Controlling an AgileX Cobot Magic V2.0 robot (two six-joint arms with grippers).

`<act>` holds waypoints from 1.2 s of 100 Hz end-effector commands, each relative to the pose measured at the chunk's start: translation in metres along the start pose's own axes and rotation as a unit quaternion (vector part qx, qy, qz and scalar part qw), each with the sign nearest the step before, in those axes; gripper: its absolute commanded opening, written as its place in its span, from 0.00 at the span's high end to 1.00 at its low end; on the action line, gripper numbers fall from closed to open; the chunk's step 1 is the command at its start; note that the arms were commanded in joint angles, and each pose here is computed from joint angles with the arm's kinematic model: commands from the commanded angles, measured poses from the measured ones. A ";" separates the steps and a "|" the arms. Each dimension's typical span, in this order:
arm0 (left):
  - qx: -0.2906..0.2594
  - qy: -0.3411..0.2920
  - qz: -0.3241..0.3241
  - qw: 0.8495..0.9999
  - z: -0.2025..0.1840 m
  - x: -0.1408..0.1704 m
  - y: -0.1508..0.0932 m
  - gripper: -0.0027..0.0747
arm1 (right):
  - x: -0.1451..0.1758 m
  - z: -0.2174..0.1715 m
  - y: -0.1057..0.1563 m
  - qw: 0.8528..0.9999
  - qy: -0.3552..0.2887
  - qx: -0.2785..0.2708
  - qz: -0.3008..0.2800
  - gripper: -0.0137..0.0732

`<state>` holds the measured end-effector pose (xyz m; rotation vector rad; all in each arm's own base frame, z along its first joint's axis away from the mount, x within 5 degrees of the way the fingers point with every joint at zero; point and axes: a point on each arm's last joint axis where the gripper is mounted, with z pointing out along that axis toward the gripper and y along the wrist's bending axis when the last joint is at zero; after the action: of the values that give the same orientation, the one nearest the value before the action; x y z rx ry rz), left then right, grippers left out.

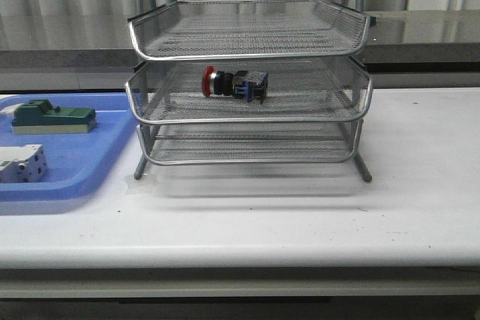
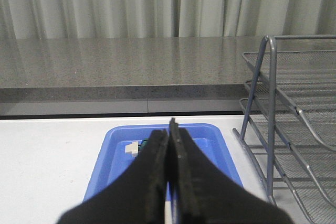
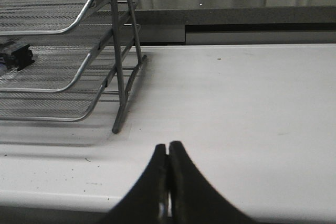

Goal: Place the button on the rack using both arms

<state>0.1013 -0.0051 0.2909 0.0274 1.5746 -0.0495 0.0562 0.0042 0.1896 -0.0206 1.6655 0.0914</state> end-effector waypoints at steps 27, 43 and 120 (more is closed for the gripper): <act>-0.018 -0.045 -0.007 0.999 -0.001 -0.016 0.003 0.99 | -0.014 -0.003 0.000 0.998 -0.060 -0.002 -0.002 0.91; -0.018 -0.045 -0.007 0.999 -0.001 -0.016 0.003 0.99 | -0.014 -0.003 0.000 0.998 -0.060 -0.002 -0.002 0.91; 0.005 -0.023 0.020 1.000 -0.017 0.026 0.000 0.99 | -0.014 -0.003 0.000 0.998 -0.060 -0.002 -0.002 0.91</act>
<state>0.0882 -0.0054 0.2610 0.0870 1.6074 -0.0107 0.0562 0.0042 0.1896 -0.0200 1.6655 0.0920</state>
